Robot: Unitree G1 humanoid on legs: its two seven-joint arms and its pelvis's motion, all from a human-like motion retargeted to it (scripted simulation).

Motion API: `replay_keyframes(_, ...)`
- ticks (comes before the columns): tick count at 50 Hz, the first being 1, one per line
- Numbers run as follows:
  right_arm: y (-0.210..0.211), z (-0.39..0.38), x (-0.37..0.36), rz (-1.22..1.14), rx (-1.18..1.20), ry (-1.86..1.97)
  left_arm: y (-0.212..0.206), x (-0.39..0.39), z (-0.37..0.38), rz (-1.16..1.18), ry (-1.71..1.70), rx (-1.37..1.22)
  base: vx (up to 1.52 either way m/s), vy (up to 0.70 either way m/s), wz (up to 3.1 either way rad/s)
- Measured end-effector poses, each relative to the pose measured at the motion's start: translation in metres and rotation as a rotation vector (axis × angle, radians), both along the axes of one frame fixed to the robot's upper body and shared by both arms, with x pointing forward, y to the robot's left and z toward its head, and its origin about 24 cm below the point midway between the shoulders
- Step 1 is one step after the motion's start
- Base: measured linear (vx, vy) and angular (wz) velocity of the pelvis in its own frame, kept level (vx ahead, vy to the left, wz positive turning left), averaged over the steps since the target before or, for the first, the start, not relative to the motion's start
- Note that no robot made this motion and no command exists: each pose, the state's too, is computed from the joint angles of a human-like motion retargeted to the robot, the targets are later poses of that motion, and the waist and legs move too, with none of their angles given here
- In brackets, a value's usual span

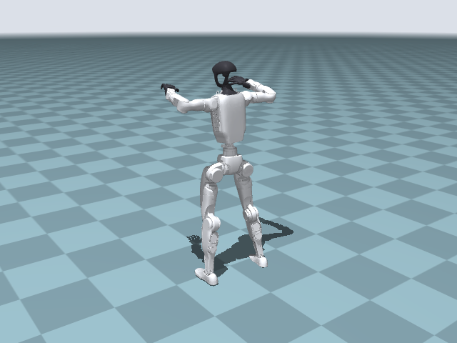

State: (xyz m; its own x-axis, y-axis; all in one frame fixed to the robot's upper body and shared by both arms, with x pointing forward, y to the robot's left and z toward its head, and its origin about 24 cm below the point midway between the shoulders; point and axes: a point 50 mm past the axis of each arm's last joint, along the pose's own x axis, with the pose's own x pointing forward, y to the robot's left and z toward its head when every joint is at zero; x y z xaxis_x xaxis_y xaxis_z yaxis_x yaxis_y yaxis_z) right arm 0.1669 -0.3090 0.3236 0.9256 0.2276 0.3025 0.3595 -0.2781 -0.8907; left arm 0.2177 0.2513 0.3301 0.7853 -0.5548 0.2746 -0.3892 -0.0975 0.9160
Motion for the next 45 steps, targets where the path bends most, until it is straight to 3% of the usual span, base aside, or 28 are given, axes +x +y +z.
replay_keyframes(25,-0.005,0.009,0.001,-0.027,-0.008,-0.025,0.024,-0.014,0.005,0.121,-0.025,-0.006,0.0,0.0,0.0)
replay_keyframes(45,-0.007,0.013,0.003,-0.043,0.003,-0.023,0.02,-0.021,0.005,0.077,0.012,-0.087,0.0,0.0,0.0)
